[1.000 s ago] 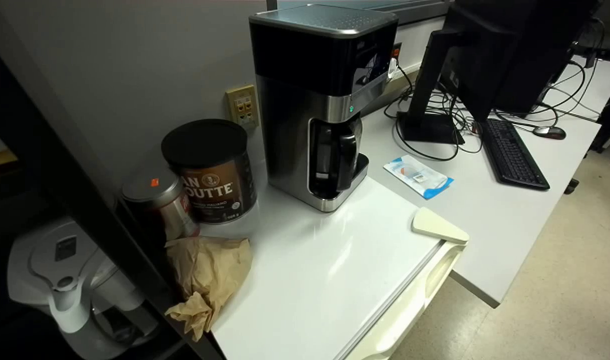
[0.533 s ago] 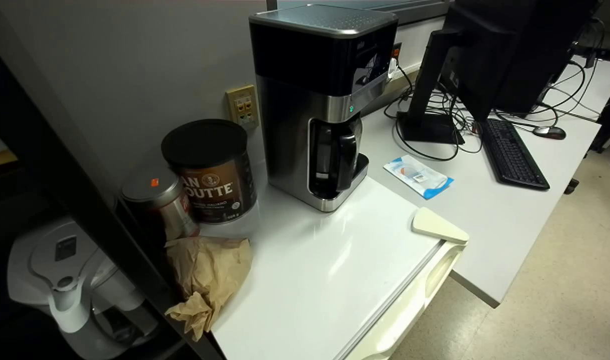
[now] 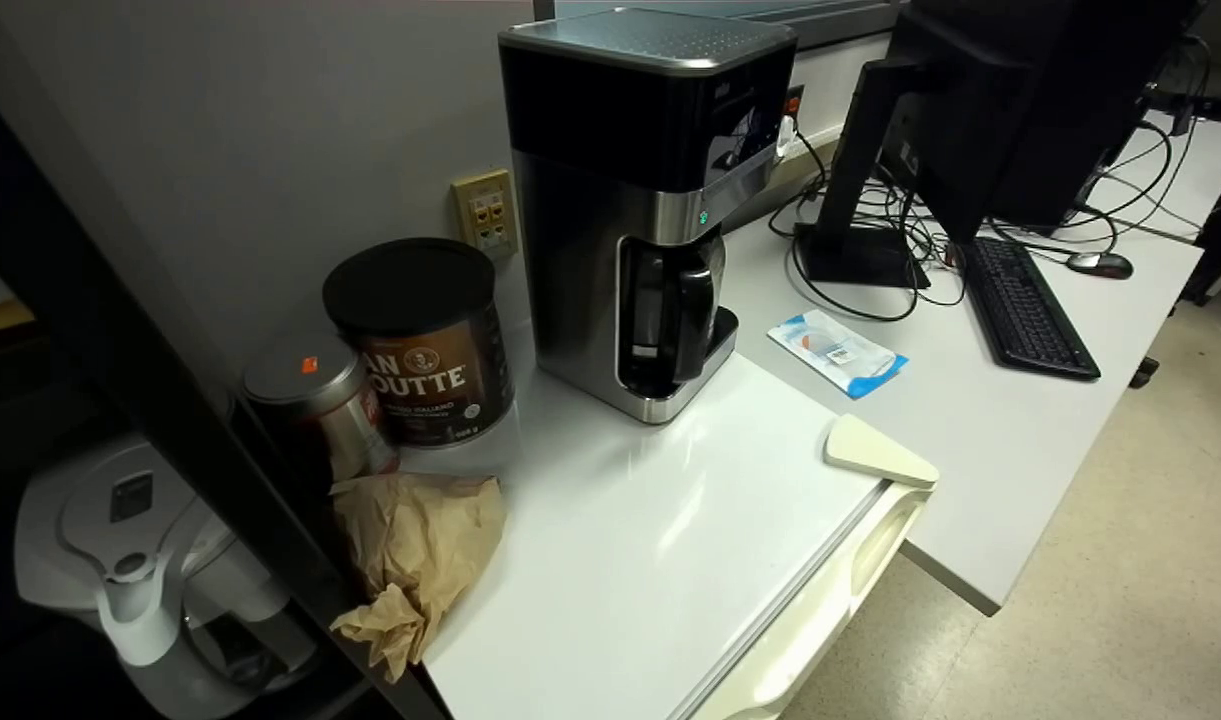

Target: Press the button on the coffee machine

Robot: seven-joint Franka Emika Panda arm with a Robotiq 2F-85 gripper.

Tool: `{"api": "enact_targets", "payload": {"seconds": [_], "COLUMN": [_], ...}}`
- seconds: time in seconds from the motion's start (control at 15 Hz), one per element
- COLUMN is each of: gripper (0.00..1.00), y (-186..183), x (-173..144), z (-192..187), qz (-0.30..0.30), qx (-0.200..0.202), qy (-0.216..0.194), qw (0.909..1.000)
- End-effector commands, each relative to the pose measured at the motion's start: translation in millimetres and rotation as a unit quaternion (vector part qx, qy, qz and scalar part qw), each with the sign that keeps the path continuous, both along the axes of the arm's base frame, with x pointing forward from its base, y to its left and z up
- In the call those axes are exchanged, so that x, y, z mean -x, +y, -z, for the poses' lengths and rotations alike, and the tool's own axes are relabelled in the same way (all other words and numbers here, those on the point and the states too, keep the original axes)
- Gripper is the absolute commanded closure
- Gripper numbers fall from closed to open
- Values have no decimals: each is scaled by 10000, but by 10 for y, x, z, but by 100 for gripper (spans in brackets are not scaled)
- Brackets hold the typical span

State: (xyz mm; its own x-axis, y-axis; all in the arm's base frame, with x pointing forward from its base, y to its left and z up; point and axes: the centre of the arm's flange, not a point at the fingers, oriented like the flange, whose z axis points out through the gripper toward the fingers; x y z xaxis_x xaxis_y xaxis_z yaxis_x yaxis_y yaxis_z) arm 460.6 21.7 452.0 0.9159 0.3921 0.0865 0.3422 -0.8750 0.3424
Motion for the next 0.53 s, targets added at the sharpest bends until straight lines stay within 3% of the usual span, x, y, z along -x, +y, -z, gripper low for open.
{"api": "enact_targets", "payload": {"seconds": [0.0,0.47], "gripper": [34,88], "y": [-220,-460], "x": [-479,-1076], "z": [309,711], "qz": [-547,-1119], "qx": [89,-194], "qy": [-367,-1377], "qw": [9978,9839]}}
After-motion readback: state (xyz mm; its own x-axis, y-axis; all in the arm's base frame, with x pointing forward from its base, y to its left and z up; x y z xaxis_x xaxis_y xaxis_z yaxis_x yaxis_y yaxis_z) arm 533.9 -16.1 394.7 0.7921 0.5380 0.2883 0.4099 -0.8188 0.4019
